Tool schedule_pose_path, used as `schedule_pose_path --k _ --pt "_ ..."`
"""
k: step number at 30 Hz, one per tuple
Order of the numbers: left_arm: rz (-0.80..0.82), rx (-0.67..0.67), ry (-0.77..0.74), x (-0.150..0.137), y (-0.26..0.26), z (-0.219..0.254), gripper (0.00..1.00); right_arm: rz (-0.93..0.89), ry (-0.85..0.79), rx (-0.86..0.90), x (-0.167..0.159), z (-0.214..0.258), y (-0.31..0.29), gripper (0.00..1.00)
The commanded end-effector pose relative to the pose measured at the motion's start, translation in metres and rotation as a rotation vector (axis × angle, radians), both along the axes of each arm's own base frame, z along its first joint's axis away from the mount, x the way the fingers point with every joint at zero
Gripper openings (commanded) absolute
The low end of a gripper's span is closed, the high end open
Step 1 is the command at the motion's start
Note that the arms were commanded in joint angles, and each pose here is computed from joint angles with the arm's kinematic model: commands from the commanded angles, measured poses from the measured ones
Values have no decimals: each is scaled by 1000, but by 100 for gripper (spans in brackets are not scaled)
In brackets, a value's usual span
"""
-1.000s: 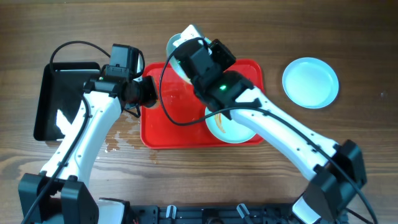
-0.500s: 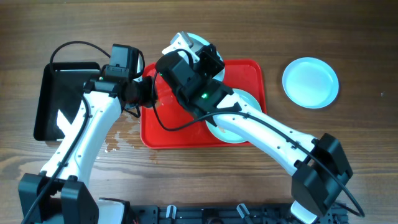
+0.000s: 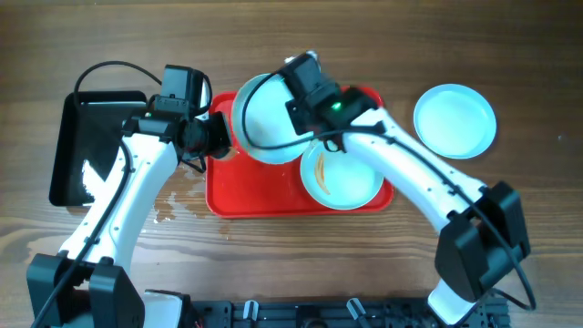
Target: Clean dirty plates on tray and stack at the side
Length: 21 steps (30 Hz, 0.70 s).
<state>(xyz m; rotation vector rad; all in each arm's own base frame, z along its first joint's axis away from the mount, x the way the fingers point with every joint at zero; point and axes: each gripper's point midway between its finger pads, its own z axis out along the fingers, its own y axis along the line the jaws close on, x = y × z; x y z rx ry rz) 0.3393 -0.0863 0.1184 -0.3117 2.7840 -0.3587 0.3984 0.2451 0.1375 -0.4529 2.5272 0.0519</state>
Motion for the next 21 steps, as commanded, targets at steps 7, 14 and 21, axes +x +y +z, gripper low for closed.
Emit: schedule_pose_path --k 7,14,21 --pt "-114 -154 -34 3 -43 12 4 -75 298 212 -30 -72 31 4" --pt "-142 -98 -27 4 -53 -4 4 -108 412 214 -40 -113 36 4" --pt "-137 -69 71 4 -54 -41 4 -90 448 241 -46 -114 42 5"
